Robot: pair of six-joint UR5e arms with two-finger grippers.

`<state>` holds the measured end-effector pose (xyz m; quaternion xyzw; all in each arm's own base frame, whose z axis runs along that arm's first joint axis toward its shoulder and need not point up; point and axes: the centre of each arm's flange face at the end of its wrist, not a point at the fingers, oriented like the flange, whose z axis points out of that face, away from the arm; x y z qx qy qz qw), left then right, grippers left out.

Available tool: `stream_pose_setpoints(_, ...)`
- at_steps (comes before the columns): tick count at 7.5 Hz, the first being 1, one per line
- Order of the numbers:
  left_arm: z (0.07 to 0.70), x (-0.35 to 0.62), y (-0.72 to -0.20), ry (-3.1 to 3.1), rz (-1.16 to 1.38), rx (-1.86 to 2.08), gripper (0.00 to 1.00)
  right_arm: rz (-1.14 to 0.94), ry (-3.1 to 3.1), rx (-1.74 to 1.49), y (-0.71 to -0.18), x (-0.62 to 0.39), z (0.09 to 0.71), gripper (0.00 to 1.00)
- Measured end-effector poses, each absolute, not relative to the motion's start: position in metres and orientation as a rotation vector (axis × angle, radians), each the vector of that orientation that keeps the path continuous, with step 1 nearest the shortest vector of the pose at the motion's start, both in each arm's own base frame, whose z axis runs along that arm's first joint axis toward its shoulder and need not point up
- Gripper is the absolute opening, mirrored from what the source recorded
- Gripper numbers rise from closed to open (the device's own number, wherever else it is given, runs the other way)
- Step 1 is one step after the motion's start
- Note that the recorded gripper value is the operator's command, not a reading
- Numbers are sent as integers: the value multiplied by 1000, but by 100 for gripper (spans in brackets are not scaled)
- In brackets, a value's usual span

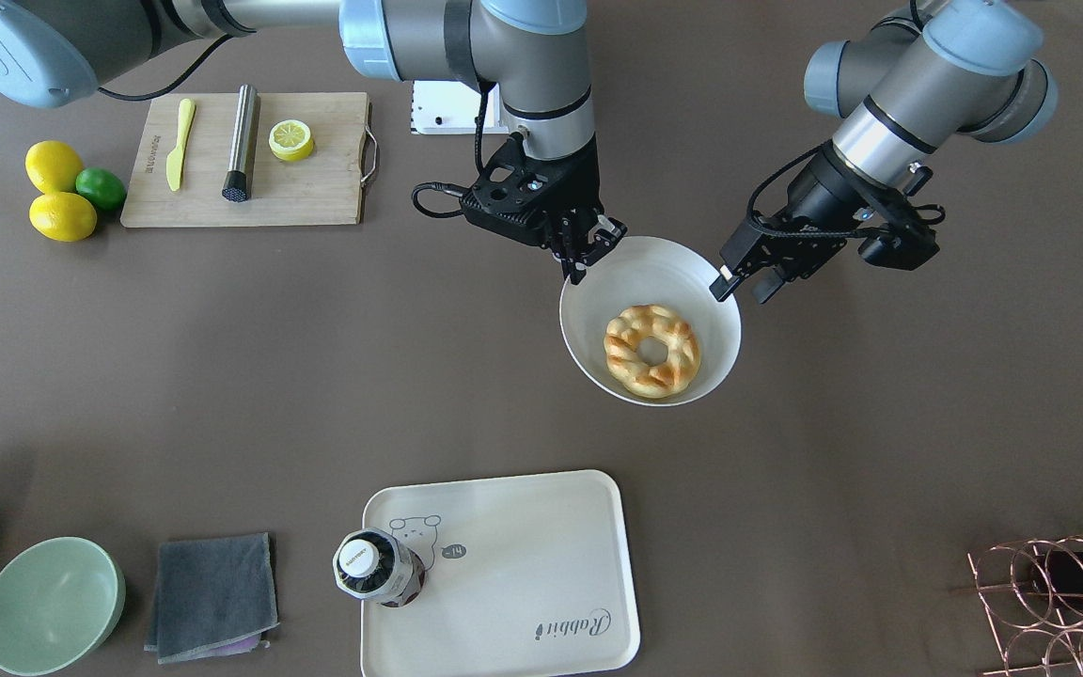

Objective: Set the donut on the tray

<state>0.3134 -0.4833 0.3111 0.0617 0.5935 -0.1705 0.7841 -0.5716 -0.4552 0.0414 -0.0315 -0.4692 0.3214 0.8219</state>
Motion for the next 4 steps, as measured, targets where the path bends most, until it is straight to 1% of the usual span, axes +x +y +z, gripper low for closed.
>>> stream_pose_setpoints(2,313,314,-483,1277,-366,129,22,684,-1003,-62,-455,-571,39,0)
stream_pose_setpoints(3,314,315,-483,1276,-366,128,3,685,-1006,-60,-456,-569,38,0)
stream_pose_setpoints(4,314,315,-483,1275,-366,127,0,686,-1010,-58,-456,-568,36,0)
